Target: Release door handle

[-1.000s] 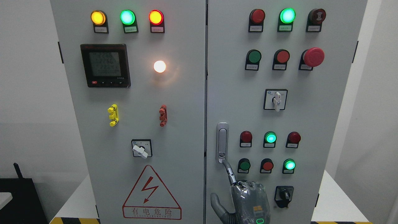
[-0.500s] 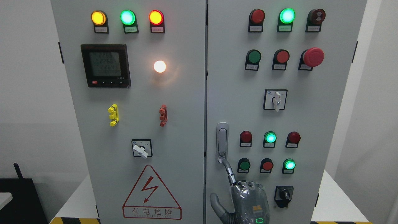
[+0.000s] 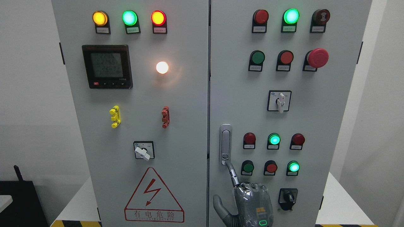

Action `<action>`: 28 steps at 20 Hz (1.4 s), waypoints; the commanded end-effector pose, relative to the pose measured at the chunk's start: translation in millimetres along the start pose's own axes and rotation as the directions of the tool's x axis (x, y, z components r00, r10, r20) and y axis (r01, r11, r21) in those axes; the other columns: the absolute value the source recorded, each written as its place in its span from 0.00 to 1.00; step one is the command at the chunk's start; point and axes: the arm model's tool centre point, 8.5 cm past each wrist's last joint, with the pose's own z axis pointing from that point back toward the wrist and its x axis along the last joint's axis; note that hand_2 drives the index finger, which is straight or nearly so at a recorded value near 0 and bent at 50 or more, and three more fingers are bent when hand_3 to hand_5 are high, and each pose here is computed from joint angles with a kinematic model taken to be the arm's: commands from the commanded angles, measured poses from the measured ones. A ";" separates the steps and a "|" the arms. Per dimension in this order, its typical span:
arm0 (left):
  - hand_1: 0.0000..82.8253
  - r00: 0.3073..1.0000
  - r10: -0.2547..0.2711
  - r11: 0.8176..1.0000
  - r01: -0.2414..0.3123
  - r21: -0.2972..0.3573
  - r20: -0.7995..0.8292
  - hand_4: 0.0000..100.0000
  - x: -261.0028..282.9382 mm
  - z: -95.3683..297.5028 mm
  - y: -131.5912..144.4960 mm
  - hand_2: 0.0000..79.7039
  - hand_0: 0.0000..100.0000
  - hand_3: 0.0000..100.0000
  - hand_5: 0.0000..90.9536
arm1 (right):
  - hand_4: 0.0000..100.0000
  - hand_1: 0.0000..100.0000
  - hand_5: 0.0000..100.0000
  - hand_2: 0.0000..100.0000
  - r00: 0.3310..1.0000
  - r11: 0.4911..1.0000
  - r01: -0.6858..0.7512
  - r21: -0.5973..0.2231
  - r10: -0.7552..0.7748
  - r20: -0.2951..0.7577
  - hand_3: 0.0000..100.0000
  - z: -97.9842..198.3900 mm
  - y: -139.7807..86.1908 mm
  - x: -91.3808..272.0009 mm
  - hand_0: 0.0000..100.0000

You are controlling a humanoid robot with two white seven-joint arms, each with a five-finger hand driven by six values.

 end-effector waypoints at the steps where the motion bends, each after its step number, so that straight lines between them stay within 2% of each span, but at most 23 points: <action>1: 0.47 1.000 -0.027 1.000 0.027 -0.002 0.010 0.00 3.3 -0.4 -0.2 0.00 0.12 0.00 0.00 | 1.00 0.41 1.00 0.08 1.000 1.000 -0.002 0.007 0.002 -0.001 1.00 1.1 1.7 -0.5 0.39; 28: 0.47 1.000 -0.027 1.000 0.027 -0.002 0.010 0.00 3.3 -0.4 -0.2 0.00 0.12 0.00 0.00 | 1.00 0.41 1.00 0.11 1.000 1.000 -0.010 0.027 0.010 0.012 1.00 -0.2 2.7 2.4 0.38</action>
